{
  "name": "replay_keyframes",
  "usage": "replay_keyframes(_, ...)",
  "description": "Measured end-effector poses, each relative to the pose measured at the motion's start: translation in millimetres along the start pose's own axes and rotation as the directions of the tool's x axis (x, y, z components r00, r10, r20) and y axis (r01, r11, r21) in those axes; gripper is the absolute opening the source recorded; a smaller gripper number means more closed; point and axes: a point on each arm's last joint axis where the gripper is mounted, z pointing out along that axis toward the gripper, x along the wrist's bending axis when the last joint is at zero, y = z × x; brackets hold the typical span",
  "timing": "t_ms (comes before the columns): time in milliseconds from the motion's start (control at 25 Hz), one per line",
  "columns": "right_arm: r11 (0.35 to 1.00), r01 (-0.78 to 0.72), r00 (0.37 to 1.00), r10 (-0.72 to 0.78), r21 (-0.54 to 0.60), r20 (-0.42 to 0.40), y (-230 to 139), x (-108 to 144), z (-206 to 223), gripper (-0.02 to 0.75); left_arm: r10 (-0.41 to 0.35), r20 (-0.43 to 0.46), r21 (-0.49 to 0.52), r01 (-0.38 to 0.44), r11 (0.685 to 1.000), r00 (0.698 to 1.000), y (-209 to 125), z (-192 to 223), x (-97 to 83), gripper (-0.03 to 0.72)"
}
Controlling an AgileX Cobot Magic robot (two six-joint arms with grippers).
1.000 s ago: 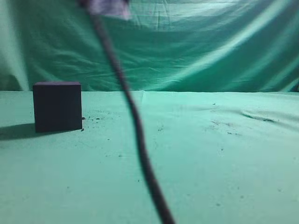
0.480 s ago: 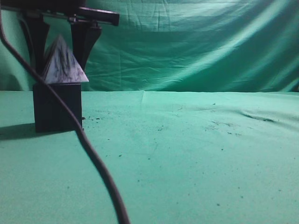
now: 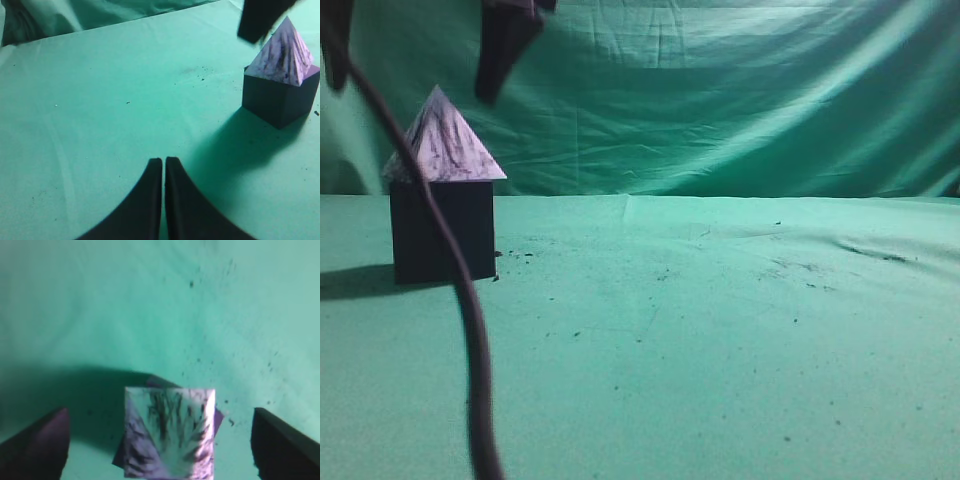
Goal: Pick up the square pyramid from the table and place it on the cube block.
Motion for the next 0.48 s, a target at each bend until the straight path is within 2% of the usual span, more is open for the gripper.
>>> replay_keyframes(80,0.998,-0.002,1.000,0.001,-0.069,-0.006,7,0,-27,0.645,0.000,0.000,0.000,0.000,1.000,1.000,0,0,0.0,0.000)
replay_keyframes(200,0.980,-0.007,1.000,0.003,-0.199,-0.019,12,-1,-86,0.404,0.000,0.000,0.000,0.000,1.000,1.000,0,0,0.0,0.000)
replay_keyframes(280,0.959,-0.008,1.000,0.003,-0.284,-0.021,9,-3,-132,0.188,0.000,0.000,0.000,0.000,1.000,1.000,0,0,0.0,0.000)
replay_keyframes(320,0.948,-0.009,1.000,0.003,-0.317,-0.019,6,-4,-150,0.111,0.000,0.000,0.000,0.000,1.000,1.000,0,0,0.0,0.000)
replay_keyframes(440,0.906,-0.011,1.000,0.005,-0.424,-0.015,-8,-8,-211,0.000,0.000,0.000,0.000,0.000,1.000,1.000,0,0,0.0,0.000)
replay_keyframes(480,0.897,-0.011,1.000,0.005,-0.441,-0.016,-14,-9,-224,0.000,0.000,0.000,0.000,0.000,1.000,1.000,0,0,0.0,0.000)
